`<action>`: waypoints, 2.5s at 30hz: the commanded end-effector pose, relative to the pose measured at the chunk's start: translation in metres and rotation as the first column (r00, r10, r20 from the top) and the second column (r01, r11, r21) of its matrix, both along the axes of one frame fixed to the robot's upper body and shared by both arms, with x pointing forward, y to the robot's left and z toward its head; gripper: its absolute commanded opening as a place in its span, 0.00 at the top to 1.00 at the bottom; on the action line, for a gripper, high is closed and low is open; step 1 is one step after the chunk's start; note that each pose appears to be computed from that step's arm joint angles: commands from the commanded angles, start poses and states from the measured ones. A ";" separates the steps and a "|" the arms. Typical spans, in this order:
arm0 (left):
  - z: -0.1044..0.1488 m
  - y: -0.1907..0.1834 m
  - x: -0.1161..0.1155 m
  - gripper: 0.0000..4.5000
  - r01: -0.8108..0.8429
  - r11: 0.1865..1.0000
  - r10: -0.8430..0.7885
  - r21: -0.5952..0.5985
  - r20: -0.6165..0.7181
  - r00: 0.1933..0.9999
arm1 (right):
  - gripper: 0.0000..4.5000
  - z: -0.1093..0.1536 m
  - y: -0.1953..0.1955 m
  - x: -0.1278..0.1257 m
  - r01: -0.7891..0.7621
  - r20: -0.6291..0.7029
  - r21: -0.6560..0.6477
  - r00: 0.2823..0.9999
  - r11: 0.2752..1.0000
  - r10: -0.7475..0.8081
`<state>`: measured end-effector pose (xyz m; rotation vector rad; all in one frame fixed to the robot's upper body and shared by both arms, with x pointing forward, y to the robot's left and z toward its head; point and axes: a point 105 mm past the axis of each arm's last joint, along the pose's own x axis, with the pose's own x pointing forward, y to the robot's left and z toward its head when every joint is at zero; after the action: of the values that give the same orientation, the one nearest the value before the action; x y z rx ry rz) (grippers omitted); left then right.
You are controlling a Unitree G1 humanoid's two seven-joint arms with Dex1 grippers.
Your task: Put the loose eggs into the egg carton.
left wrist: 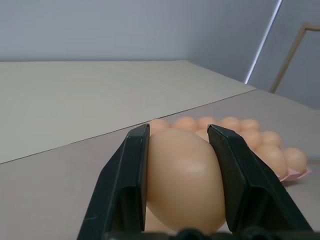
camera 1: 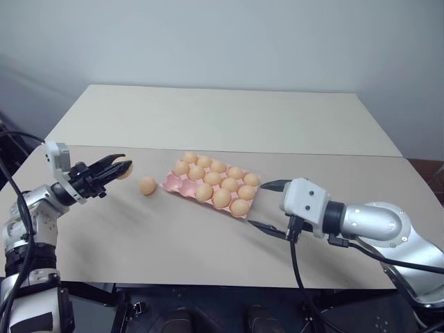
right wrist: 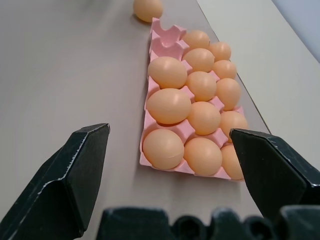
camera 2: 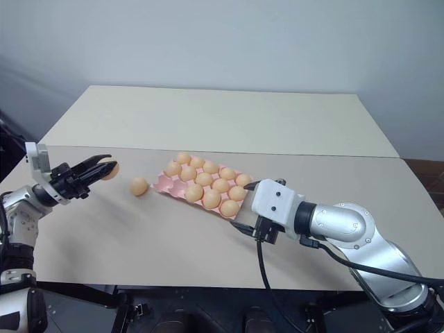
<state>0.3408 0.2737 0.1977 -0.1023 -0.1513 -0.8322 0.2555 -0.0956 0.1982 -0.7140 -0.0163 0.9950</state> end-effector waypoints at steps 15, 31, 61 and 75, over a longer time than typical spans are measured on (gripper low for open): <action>-0.010 -0.115 0.025 0.62 0.282 0.942 -0.297 0.180 0.061 0.953 | 0.00 0.017 0.002 -0.010 0.005 0.086 -0.013 0.996 1.000 -0.003; -0.011 -0.123 0.035 0.29 0.253 0.945 -0.280 0.208 0.111 0.954 | 0.00 0.018 0.002 -0.012 0.014 0.092 -0.022 0.996 1.000 -0.012; -0.007 0.036 -0.029 0.29 -0.139 0.862 0.127 0.488 0.057 0.990 | 0.00 0.020 0.000 -0.019 -0.090 0.073 -0.065 0.993 0.994 0.095; -0.032 0.010 0.012 0.29 -0.099 0.874 0.105 0.475 0.015 0.994 | 0.00 0.022 0.004 -0.014 -0.076 0.101 -0.047 0.992 0.996 0.081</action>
<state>0.3480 0.2864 0.1600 0.3298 0.0817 -0.7380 0.2436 -0.0933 0.2095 -0.7837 -0.0547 1.0547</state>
